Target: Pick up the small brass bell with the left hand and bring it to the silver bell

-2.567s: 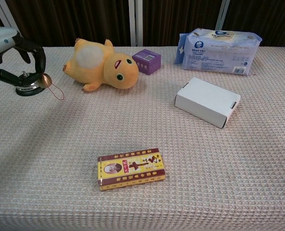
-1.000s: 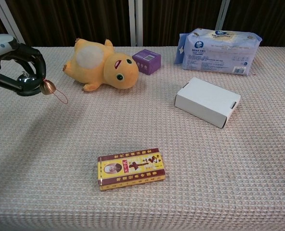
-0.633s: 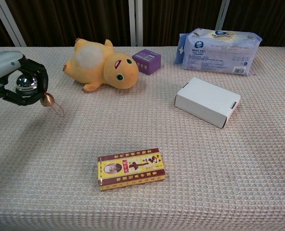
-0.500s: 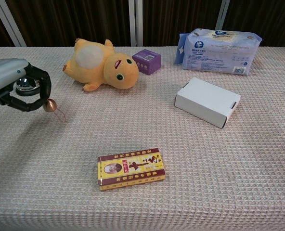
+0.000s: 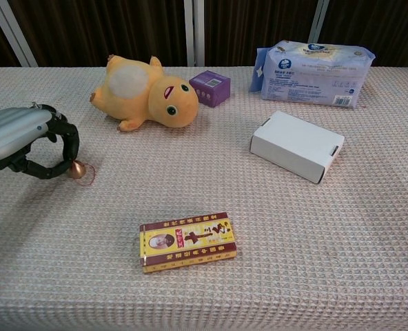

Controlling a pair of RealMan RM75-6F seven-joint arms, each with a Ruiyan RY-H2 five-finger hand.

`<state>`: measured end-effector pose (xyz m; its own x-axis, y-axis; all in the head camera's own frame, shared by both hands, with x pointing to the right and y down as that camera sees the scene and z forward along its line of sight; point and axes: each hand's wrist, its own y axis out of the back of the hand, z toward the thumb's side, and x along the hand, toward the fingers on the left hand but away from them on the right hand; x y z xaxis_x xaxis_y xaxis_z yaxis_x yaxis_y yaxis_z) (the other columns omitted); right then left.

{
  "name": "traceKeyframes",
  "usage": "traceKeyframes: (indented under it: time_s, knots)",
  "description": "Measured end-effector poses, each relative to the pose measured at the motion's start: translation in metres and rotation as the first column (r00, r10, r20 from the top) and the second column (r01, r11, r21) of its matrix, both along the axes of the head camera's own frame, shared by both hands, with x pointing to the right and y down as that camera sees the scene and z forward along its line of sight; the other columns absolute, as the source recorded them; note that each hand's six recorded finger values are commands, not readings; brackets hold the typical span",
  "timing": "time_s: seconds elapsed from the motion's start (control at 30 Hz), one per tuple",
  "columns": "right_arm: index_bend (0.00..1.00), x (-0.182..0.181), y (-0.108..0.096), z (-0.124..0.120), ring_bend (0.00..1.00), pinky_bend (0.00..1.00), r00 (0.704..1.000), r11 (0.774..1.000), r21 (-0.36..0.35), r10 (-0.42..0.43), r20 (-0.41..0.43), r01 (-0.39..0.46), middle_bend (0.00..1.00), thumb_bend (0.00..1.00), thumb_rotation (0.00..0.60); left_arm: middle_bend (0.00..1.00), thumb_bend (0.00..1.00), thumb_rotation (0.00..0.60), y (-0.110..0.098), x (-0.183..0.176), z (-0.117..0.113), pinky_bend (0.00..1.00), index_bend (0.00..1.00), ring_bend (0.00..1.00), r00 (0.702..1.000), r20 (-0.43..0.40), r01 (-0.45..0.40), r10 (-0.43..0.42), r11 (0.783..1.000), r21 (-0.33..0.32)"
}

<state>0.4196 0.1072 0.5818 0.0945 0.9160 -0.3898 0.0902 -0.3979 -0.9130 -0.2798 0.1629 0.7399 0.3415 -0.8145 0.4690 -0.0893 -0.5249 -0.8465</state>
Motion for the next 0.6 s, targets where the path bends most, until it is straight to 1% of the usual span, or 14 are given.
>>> traceKeyframes:
  time_s: [0.13,0.2,0.43,0.5,0.6]
  knots:
    - [0.00,-0.0002,-0.0001,0.0002,0.00,0.00,1.000,1.000,0.000,0.000,-0.002,0.000,0.00,0.33,0.600,0.52,0.59,0.600,0.0002,-0.0007,-0.0003,0.35,0.70,0.32,1.000,0.008,-0.013,0.013,1.000,0.015]
    - [0.00,-0.0004,-0.0001,0.0005,0.00,0.00,1.000,1.000,-0.002,-0.001,-0.003,0.001,0.00,0.33,0.600,0.52,0.58,0.600,0.0008,-0.0011,-0.0006,0.35,0.67,0.31,1.000,0.012,-0.024,0.024,0.999,0.024]
    - [0.00,-0.0011,-0.0003,0.0009,0.00,0.00,1.000,1.000,-0.003,-0.002,-0.005,0.002,0.00,0.33,0.600,0.48,0.53,0.600,0.0020,-0.0010,-0.0010,0.35,0.43,0.30,0.999,0.009,-0.044,0.044,0.999,0.023]
    - [0.00,-0.0011,-0.0004,0.0007,0.00,0.00,1.000,1.000,-0.003,-0.002,-0.005,0.002,0.00,0.33,0.600,0.47,0.52,0.600,0.0020,-0.0012,-0.0011,0.35,0.39,0.29,0.999,0.009,-0.049,0.048,0.999,0.022]
    - [0.00,-0.0009,-0.0004,0.0005,0.00,0.00,1.000,1.000,-0.003,-0.001,-0.006,0.001,0.00,0.33,0.600,0.46,0.51,0.600,0.0024,-0.0016,-0.0012,0.35,0.36,0.29,0.999,0.011,-0.053,0.053,0.998,0.022]
